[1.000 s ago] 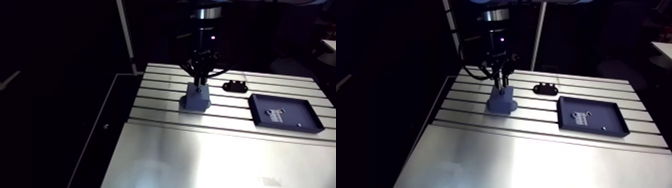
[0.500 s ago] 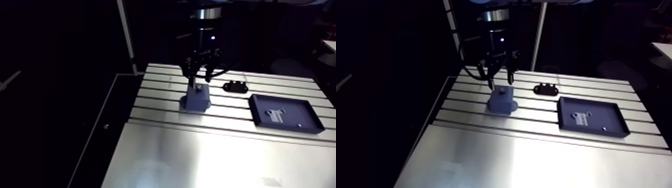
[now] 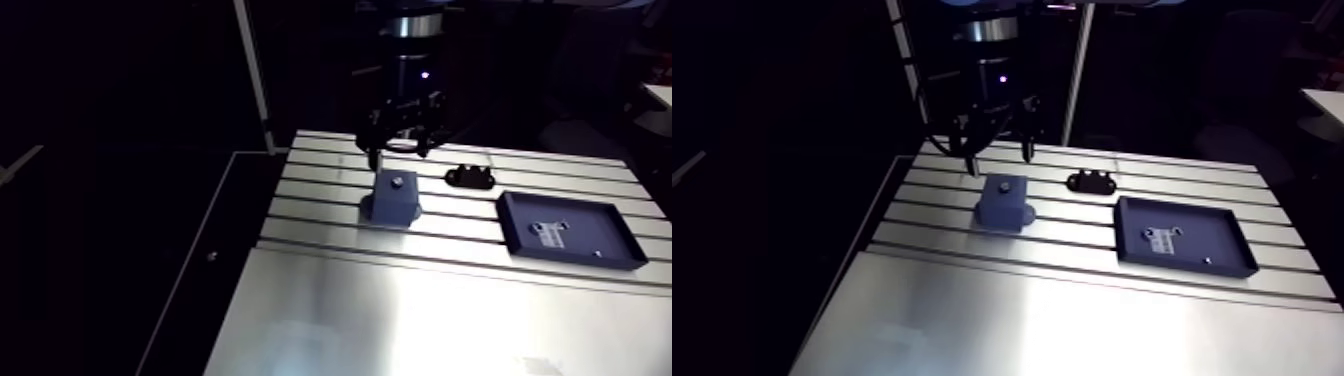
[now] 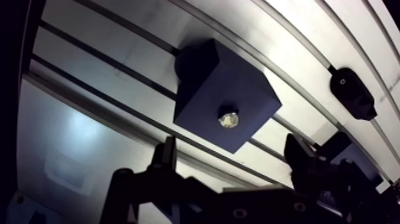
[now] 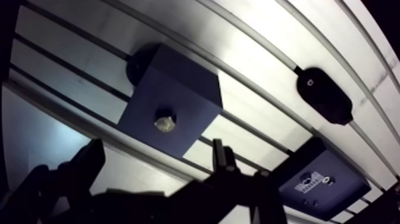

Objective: Pick up the M10 bolt and insert it into the hex recess until seated.

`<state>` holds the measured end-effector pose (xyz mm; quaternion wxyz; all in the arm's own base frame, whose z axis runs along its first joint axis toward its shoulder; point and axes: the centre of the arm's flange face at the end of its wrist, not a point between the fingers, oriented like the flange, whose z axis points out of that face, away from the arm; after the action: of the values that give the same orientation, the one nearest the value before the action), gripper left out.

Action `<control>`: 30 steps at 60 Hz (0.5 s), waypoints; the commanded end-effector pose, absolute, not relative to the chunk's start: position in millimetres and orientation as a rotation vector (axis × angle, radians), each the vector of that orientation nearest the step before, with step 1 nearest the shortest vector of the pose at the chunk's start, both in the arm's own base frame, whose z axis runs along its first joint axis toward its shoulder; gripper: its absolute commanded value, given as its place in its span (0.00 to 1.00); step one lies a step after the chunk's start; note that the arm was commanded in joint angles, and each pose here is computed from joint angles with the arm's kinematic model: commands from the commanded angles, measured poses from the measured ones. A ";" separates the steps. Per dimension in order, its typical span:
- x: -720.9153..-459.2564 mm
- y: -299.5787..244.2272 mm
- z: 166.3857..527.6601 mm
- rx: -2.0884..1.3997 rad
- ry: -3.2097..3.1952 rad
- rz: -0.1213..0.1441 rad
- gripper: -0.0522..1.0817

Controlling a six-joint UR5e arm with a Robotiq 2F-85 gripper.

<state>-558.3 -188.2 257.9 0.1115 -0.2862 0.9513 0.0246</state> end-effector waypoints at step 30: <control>-547.4 -188.6 250.9 -0.115 3.018 0.108 0.32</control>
<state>-549.9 -188.0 256.4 0.0816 -0.0908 0.9918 0.0381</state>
